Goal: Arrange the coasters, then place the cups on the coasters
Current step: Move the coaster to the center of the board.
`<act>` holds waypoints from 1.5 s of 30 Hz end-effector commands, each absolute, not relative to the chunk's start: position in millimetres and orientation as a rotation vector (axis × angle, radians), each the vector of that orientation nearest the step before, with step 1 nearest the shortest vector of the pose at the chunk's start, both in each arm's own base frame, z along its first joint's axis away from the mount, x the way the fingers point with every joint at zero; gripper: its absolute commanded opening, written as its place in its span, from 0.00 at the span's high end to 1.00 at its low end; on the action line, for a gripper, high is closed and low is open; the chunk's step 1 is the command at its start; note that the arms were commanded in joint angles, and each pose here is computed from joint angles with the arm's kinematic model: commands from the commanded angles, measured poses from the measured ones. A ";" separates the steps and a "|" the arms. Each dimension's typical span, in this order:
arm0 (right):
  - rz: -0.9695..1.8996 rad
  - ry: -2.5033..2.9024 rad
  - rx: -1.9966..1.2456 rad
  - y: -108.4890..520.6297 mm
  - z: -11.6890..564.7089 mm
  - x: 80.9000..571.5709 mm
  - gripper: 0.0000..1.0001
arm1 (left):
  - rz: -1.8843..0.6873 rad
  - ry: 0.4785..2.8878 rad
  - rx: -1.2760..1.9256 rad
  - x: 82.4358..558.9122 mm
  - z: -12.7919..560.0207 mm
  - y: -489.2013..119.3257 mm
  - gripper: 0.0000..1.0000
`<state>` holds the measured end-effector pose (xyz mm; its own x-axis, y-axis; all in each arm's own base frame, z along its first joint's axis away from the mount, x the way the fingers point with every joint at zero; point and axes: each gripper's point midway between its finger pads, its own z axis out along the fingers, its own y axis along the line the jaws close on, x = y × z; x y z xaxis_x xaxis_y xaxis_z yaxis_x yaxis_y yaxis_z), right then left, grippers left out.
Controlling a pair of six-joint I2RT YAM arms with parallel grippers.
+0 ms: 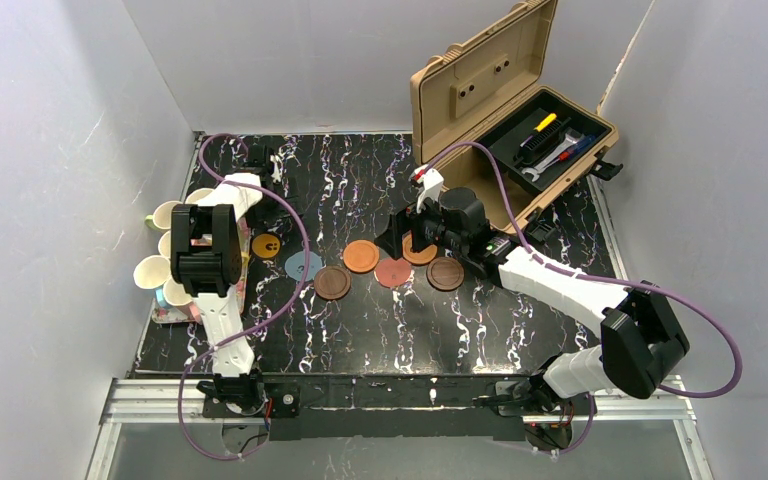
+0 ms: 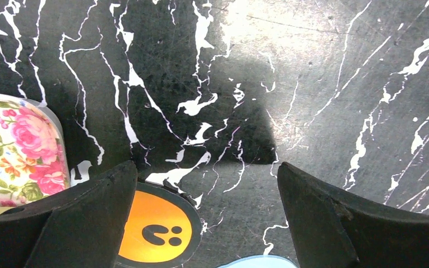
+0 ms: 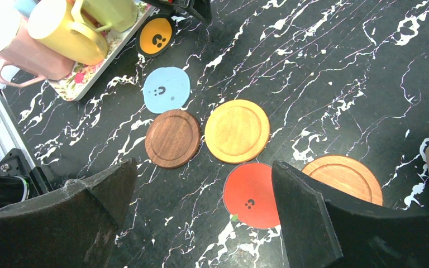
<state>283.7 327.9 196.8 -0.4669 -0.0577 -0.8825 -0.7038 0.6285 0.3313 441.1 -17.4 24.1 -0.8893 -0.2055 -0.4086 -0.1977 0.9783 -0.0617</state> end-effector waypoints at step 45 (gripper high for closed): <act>0.881 1.850 -0.589 320.6 216.9 279.5 0.01 | -0.153 2.900 -0.381 320.6 -0.5 -37.0 0.06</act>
